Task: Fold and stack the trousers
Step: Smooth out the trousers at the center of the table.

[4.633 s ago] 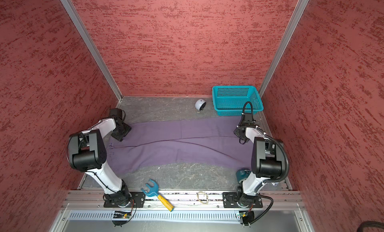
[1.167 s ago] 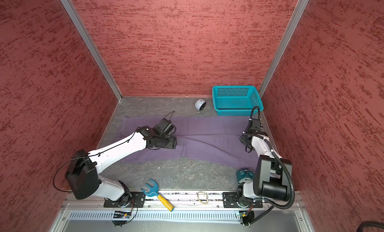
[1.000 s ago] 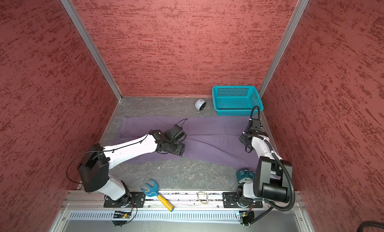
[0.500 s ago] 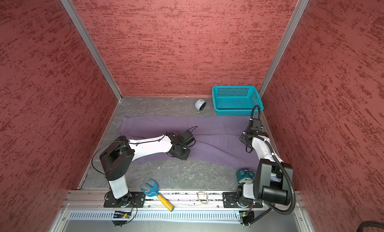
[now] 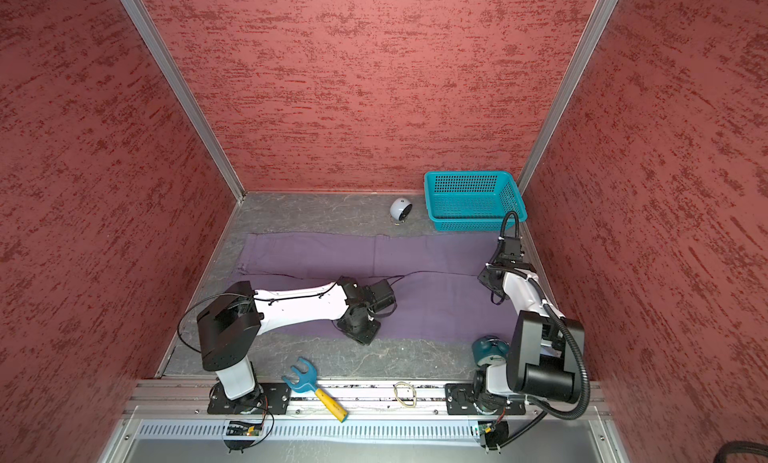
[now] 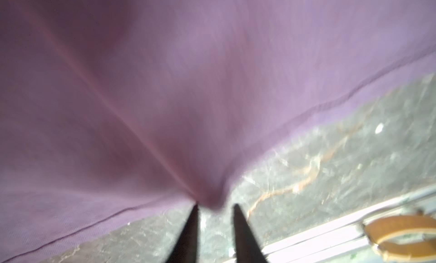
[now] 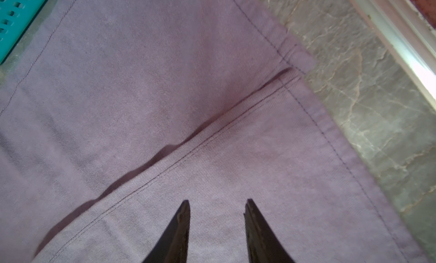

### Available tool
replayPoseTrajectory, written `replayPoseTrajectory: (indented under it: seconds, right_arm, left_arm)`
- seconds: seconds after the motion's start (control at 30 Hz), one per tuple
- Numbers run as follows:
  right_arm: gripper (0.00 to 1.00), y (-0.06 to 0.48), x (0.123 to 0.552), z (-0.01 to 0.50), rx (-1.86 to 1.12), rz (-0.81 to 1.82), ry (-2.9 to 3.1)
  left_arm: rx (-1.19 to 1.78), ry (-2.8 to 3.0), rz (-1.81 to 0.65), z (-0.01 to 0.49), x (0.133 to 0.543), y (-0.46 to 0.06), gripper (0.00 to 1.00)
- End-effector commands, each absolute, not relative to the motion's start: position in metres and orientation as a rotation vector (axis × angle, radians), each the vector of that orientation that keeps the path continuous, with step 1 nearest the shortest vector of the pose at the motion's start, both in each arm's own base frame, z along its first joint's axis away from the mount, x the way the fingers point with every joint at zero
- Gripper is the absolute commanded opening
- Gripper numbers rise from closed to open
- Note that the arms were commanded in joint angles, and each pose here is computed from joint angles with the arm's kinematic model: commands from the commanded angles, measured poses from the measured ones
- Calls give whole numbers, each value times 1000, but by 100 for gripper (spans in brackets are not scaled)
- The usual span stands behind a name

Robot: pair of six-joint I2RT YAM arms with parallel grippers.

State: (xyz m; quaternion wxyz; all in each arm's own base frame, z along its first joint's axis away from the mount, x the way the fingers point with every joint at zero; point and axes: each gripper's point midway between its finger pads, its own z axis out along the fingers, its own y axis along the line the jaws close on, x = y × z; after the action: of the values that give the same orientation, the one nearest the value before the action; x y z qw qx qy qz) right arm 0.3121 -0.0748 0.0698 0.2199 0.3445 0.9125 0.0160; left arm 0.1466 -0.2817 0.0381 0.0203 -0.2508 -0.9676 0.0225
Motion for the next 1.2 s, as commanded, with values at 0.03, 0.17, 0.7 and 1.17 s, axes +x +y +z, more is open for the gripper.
replayPoseTrajectory:
  seconds: [0.03,0.17,0.7,1.17]
  right_arm:
    - [42,-80,319,77,939,24,2495]
    - [42,-82,321,78,944,15,2490]
    - [21,-101,351,81,983,-82,2482]
    - [30,-120,340,44,1061,-138,2585]
  left_arm:
    - [-687,-3000,74,51,152,-273,62]
    - [-564,-3130,241,101,196,-265,70]
    - [573,-3374,288,113,417,-86,80]
    - [738,-3344,95,61,485,-42,84]
